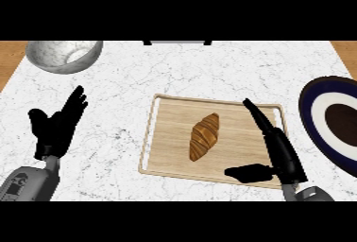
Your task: Pick the croissant from the tray and place it in the plate
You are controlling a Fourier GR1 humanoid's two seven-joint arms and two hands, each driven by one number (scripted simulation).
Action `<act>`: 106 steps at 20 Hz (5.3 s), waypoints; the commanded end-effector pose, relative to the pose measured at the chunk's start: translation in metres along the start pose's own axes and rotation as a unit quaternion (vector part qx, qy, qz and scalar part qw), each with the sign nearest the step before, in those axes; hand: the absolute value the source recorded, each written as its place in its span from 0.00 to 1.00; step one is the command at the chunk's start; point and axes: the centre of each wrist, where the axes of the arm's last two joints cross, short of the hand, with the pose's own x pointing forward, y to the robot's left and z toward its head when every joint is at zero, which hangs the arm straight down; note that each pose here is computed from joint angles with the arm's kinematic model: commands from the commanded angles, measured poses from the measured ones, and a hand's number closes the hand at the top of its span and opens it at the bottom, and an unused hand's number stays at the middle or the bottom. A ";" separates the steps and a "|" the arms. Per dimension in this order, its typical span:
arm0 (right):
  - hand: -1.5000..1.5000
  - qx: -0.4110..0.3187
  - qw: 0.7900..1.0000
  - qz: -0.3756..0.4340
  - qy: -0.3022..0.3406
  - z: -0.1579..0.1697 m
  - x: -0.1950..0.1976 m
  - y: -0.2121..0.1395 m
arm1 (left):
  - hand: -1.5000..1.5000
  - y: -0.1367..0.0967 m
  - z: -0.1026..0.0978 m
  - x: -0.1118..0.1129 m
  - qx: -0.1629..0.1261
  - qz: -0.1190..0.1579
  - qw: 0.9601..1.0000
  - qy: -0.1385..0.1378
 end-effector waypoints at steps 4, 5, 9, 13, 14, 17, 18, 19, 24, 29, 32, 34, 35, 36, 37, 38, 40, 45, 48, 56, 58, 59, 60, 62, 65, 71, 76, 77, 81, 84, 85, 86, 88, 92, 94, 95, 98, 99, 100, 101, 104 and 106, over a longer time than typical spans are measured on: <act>0.00 0.066 0.995 0.057 0.050 -0.019 0.020 0.008 | 0.50 -0.015 0.007 0.008 -0.003 0.003 1.000 -0.003; 0.00 0.079 0.991 0.086 0.059 -0.006 0.022 0.018 | 0.50 0.010 0.011 0.022 -0.002 -0.005 1.000 -0.003; 0.00 0.091 0.984 0.134 0.080 -0.035 0.042 -0.003 | 0.50 0.011 -0.001 -0.016 -0.002 -0.010 1.000 0.003; 0.00 0.123 0.974 0.156 0.110 -0.035 0.041 0.015 | 0.50 0.006 -0.001 0.017 -0.005 0.006 1.000 -0.006; 0.00 0.131 0.971 0.158 0.121 -0.031 0.029 0.010 | 0.50 -0.013 0.002 0.004 -0.004 0.003 1.000 -0.006; 0.00 0.139 0.969 0.167 0.119 -0.036 0.042 0.020 | 0.50 -0.011 0.002 0.008 0.000 0.007 1.000 0.003; 0.00 0.149 0.966 0.170 0.125 -0.055 0.031 0.032 | 0.50 0.010 0.008 0.008 -0.003 -0.003 1.000 -0.003; 0.00 0.156 0.966 0.161 0.131 -0.051 0.036 0.026 | 0.50 0.000 0.007 -0.003 -0.001 0.006 1.000 0.003; 0.00 0.168 0.960 0.173 0.142 -0.060 0.029 0.048 | 0.50 -0.006 0.012 -0.009 -0.001 0.006 1.000 -0.007; 0.00 0.162 0.959 0.184 0.144 -0.078 0.029 0.054 | 0.50 -0.012 -0.001 0.013 -0.002 0.004 1.000 -0.001; 0.00 0.163 0.954 0.199 0.152 -0.080 0.017 0.044 | 0.50 0.009 0.011 0.000 -0.011 -0.003 1.000 0.001; 0.00 0.166 0.952 0.202 0.157 -0.066 0.026 0.066 | 0.50 -0.015 0.016 0.002 0.007 0.008 1.000 0.004; 0.00 0.177 0.949 0.209 0.154 -0.065 0.021 0.066 | 0.50 0.010 0.014 0.002 -0.003 0.000 1.000 -0.003; 0.00 0.177 0.951 0.207 0.149 -0.074 0.034 0.081 | 0.50 0.006 0.005 0.002 -0.001 0.007 1.000 -0.010; 0.00 0.187 0.945 0.214 0.160 -0.083 0.036 0.071 | 0.50 -0.017 -0.002 0.011 0.002 0.003 1.000 0.001; 0.00 0.208 0.940 0.223 0.152 -0.072 0.029 0.079 | 0.50 0.003 0.008 -0.007 -0.007 0.000 1.000 -0.006; 1.00 0.232 0.938 0.215 0.145 -0.080 0.024 0.073 | 0.50 -0.001 -0.009 -0.001 0.003 0.006 1.000 -0.005; 1.00 0.240 0.938 0.228 0.101 -0.081 0.038 0.086 | 0.50 -0.018 -0.017 0.007 0.006 0.009 1.000 0.002; 1.00 0.225 0.947 0.203 0.102 -0.100 0.034 0.087 | 0.50 0.007 0.008 0.013 -0.001 0.006 1.000 -0.002; 1.00 0.044 0.973 0.165 0.156 -0.120 0.030 0.018 | 0.50 -0.003 -0.001 0.013 0.002 -0.003 1.000 -0.011; 1.00 -0.029 0.970 0.126 0.206 -0.141 0.050 -0.007 | 0.50 -0.001 0.006 -0.004 -0.001 -0.002 1.000 -0.001; 1.00 -0.068 0.965 0.117 0.225 -0.145 0.048 -0.034 | 0.50 -0.007 0.002 0.009 -0.005 0.004 1.000 -0.003; 1.00 -0.098 0.961 0.130 0.225 -0.152 0.056 -0.038 | 0.50 0.000 0.001 0.001 0.001 0.000 1.000 -0.005; 1.00 -0.171 0.945 0.165 0.224 -0.159 0.060 -0.061 | 0.50 -0.001 0.003 0.001 -0.001 -0.001 1.000 -0.016; 1.00 -0.271 0.924 0.189 0.195 -0.158 0.063 -0.078 | 0.50 -0.002 -0.005 0.010 0.004 0.002 1.000 -0.006; 1.00 -0.434 0.843 0.232 0.218 -0.150 0.089 -0.112 | 0.50 0.001 0.002 -0.014 0.007 -0.002 1.000 0.001; 1.00 -0.483 0.823 0.171 0.246 -0.122 0.070 -0.135 | 0.50 -0.005 -0.002 -0.003 0.014 0.004 1.000 0.000; 1.00 -0.491 0.815 0.162 0.263 -0.127 0.071 -0.117 | 0.50 -0.012 -0.001 -0.003 0.005 0.008 1.000 0.010; 1.00 -0.512 0.802 0.138 0.276 -0.099 0.038 -0.154 | 0.50 0.011 0.004 -0.006 0.004 0.002 1.000 -0.004; 1.00 -0.520 0.792 0.130 0.292 -0.084 0.031 -0.171 | 0.50 -0.001 -0.002 -0.005 0.000 0.007 1.000 -0.001; 1.00 -0.526 0.782 0.143 0.301 -0.068 0.019 -0.177 | 0.50 0.008 0.008 0.000 0.007 -0.002 1.000 0.000; 1.00 -0.525 0.777 0.140 0.318 -0.076 -0.002 -0.185 | 0.50 0.002 0.005 -0.015 0.004 0.011 1.000 0.013; 1.00 -0.522 0.776 0.139 0.324 -0.066 -0.016 -0.193 | 0.50 0.017 0.003 0.006 -0.004 -0.007 1.000 -0.002; 1.00 -0.510 0.774 0.160 0.341 -0.034 -0.062 -0.215 | 0.50 0.001 -0.007 0.014 0.001 0.001 1.000 0.006; 1.00 -0.485 0.778 0.158 0.367 -0.026 -0.078 -0.220 | 0.50 0.014 0.005 0.015 0.005 -0.002 1.000 -0.009; 1.00 -0.450 0.792 0.161 0.380 -0.023 -0.080 -0.206 | 0.50 -0.007 -0.005 -0.011 0.008 0.006 1.000 0.000; 1.00 -0.422 0.808 0.125 0.392 -0.023 -0.102 -0.214 | 0.50 -0.004 0.008 -0.007 0.000 0.000 1.000 -0.004; 1.00 -0.450 0.806 0.054 0.381 -0.013 -0.104 -0.220 | 0.50 0.000 0.006 0.004 0.000 0.007 1.000 0.000; 1.00 -0.422 0.811 0.032 0.404 -0.023 -0.116 -0.194 | 0.50 0.009 0.004 -0.005 -0.004 0.007 1.000 -0.006; 0.00 -0.411 0.822 0.043 0.392 -0.005 -0.114 -0.211 | 0.50 0.014 0.002 -0.009 0.003 0.008 1.000 -0.005; 0.00 -0.377 0.851 0.053 0.362 0.000 -0.138 -0.196 | 0.50 0.015 -0.010 0.010 0.008 0.001 1.000 0.001; 0.00 -0.409 0.851 0.065 0.324 -0.011 -0.127 -0.222 | 0.50 -0.015 0.005 0.004 0.000 -0.001 1.000 -0.003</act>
